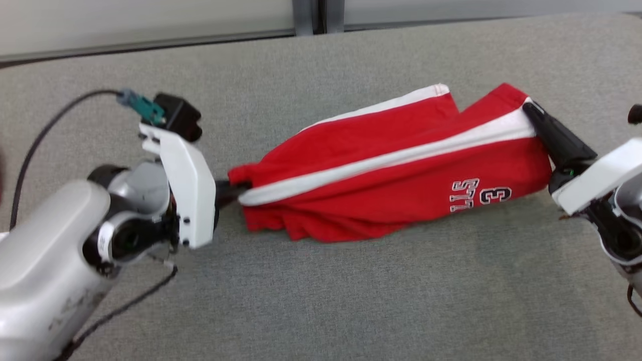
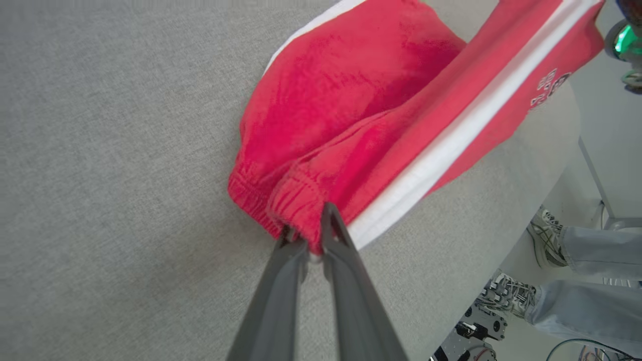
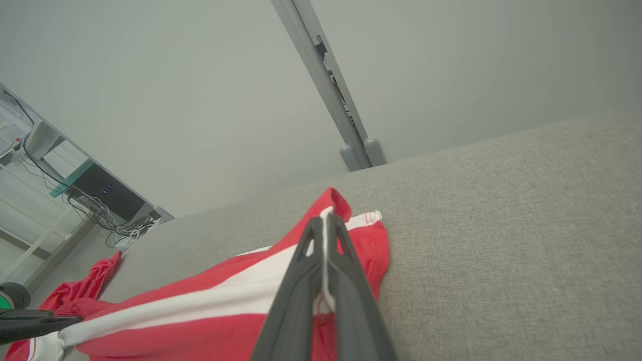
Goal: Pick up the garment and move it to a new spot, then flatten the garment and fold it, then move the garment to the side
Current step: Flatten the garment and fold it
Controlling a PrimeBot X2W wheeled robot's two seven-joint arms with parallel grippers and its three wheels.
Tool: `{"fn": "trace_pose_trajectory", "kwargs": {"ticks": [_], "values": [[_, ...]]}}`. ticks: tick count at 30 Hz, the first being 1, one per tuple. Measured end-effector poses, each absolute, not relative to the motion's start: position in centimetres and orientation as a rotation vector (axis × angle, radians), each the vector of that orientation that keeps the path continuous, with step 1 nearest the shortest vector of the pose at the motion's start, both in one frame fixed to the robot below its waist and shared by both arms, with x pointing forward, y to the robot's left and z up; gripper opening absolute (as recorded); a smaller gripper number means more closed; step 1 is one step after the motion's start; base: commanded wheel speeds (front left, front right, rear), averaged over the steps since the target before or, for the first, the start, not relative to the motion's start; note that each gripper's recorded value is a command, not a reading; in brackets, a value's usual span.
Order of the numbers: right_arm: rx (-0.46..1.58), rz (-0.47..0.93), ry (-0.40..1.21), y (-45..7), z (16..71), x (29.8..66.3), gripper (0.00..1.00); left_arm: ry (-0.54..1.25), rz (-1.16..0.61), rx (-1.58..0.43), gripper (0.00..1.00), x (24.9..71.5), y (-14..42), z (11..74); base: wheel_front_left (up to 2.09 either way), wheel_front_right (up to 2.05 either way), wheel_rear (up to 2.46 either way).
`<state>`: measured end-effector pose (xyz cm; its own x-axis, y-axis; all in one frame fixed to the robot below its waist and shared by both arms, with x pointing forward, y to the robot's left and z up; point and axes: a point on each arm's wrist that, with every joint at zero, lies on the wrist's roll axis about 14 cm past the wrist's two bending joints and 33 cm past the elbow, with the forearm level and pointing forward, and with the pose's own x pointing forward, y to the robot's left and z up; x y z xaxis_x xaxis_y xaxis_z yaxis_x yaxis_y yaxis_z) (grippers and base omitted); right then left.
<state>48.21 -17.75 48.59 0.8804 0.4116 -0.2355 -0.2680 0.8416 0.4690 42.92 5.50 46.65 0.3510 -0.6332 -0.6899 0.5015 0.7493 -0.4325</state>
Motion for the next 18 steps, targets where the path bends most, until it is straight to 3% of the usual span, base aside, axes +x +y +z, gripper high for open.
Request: {"fn": "trace_pose_trajectory", "kwargs": {"ticks": [18], "values": [[0.452,0.33,0.436,-16.6,43.5,55.2,0.0,1.078,-0.649,-0.227,0.0,49.9,5.1,42.3,0.0,0.0,0.0]]}}
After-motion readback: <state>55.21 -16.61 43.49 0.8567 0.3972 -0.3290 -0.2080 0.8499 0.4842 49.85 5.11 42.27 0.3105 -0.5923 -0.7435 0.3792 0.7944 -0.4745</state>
